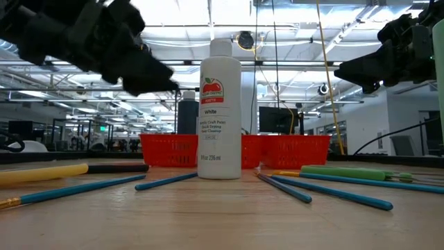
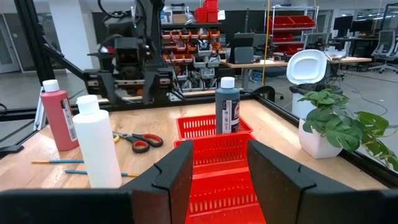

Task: Pick & Place Paint Supplies
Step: Put the white paint bottle into the left red bin

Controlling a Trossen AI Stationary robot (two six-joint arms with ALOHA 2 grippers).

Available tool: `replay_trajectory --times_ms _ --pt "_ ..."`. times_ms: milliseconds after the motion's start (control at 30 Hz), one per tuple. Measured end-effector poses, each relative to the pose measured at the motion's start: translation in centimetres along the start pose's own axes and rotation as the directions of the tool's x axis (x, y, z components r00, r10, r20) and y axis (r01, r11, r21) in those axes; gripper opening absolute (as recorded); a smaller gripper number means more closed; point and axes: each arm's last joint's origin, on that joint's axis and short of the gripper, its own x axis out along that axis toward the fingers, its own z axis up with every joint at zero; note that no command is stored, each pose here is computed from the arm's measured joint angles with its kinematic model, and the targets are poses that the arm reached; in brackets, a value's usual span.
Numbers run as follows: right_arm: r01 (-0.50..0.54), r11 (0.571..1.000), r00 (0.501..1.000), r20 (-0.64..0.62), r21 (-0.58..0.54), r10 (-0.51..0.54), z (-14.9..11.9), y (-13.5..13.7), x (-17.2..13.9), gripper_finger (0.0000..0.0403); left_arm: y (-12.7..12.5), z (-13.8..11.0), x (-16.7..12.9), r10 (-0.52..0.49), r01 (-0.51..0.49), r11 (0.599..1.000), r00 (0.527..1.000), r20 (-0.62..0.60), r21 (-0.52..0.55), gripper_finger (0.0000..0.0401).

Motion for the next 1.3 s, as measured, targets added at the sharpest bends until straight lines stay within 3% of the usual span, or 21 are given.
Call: replay_trajectory --times_ms 133,400,533,767,1000,1300 --pt "0.000 1.000 1.000 0.003 0.000 0.000 0.0 0.0 0.0 0.0142 -0.5 1.1 1.4 -0.010 0.010 0.999 1.000 0.015 0.038 0.0269" --pt "0.000 1.000 1.000 0.014 -0.001 0.000 0.1 0.0 0.0 0.0142 -2.1 4.1 4.8 -0.164 0.166 0.979 0.986 -0.024 0.117 0.0269" --pt "0.000 1.000 1.000 0.015 0.000 0.000 0.1 0.0 0.0 0.0142 -2.3 4.4 5.7 -0.158 0.165 0.980 0.985 -0.071 0.111 0.0269" --pt "0.000 1.000 1.000 0.015 -0.001 0.000 0.1 0.0 0.0 0.0142 -2.3 3.8 6.0 -0.146 0.159 0.979 0.984 -0.106 0.129 0.0269" --pt "-0.001 1.000 1.000 0.015 0.000 0.001 0.1 0.0 0.0 0.0142 -2.1 4.1 5.4 -0.138 0.178 0.941 0.979 -0.152 0.289 0.0269" --pt "0.000 1.000 1.000 0.017 -0.001 0.000 0.2 0.0 0.0 0.0142 -2.2 5.1 4.6 -0.138 0.162 0.956 0.984 -0.114 0.244 0.0269"
